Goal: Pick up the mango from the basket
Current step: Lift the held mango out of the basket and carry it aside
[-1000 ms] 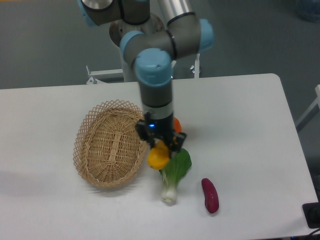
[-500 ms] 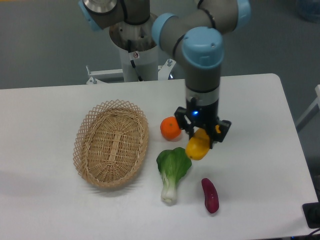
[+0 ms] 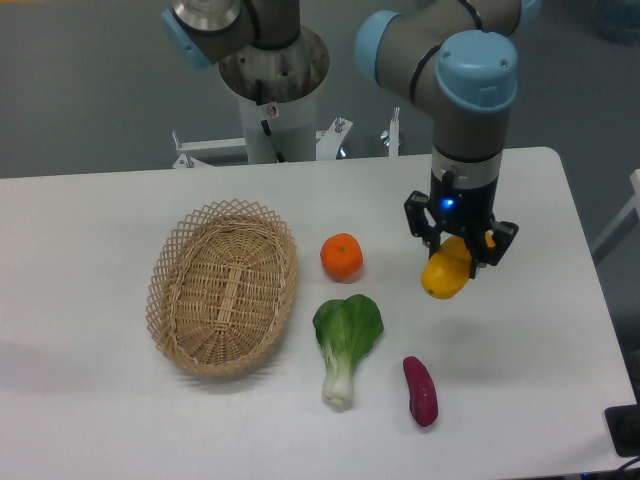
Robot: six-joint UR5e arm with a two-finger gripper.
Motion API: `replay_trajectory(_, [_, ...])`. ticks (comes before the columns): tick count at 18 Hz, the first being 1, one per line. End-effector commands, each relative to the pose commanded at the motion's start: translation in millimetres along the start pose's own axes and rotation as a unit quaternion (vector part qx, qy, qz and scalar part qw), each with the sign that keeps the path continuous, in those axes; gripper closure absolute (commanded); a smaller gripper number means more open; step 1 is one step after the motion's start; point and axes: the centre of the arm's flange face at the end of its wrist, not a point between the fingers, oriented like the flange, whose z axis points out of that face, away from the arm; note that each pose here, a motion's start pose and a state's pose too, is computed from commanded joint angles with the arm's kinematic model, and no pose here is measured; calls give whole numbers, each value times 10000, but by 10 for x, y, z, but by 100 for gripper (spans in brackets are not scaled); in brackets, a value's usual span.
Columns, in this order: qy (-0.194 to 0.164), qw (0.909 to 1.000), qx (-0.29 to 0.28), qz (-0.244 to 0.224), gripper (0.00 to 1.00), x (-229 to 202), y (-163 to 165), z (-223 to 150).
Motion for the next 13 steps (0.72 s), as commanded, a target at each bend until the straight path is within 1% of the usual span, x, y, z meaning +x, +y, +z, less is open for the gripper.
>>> replay_trajectory(13, [-12, 10000, -18, -81, 54, -68, 87, 8])
